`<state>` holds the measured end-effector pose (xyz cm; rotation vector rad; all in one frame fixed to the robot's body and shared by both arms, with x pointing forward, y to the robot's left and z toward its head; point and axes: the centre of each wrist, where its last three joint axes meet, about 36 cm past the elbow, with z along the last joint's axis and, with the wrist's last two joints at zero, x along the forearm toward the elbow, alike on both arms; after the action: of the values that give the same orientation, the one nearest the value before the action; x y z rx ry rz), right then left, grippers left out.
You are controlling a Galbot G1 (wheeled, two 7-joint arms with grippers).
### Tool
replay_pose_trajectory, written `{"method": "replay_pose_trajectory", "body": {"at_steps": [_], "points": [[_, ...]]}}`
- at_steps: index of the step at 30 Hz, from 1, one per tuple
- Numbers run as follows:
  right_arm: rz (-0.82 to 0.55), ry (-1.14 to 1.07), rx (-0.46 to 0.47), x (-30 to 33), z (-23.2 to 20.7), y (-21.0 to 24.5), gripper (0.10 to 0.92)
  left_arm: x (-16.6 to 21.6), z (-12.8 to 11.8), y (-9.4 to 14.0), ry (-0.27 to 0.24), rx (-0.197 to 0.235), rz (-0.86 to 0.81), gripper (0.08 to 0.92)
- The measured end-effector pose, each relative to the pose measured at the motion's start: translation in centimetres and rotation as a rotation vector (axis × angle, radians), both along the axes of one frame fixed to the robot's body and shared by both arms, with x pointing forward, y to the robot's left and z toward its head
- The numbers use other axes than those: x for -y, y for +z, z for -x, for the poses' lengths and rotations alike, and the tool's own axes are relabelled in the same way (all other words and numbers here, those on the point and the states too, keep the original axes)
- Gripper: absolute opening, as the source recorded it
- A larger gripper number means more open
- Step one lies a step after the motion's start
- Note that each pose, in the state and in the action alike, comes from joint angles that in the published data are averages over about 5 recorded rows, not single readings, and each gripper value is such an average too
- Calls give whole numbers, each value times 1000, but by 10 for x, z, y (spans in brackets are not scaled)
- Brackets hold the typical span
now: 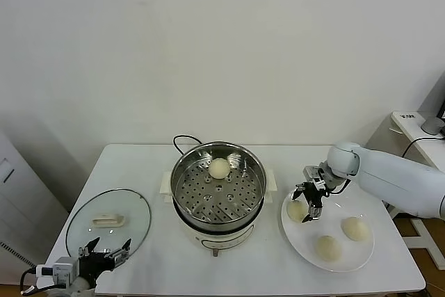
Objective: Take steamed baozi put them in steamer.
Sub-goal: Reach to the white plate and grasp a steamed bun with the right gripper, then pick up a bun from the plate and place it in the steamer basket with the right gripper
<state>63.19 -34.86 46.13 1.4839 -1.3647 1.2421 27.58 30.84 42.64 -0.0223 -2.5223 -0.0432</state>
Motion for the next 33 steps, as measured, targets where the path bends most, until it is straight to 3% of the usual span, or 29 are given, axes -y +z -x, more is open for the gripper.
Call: {"method": "replay_pose_trajectory", "body": {"at_steps": [7, 10, 19, 33], "points": [[5, -5, 7, 3, 2, -2, 458, 0, 2, 0, 1, -2, 1, 823], [6, -7, 6, 4, 3, -2, 411, 0, 2, 0, 2, -2, 1, 823], [-1, -29, 12, 15, 2, 32, 399, 1, 3, 2, 3, -1, -3, 823], [-98, -30, 87, -6, 1, 183, 399, 2, 4, 4, -3, 2, -6, 823]]}}
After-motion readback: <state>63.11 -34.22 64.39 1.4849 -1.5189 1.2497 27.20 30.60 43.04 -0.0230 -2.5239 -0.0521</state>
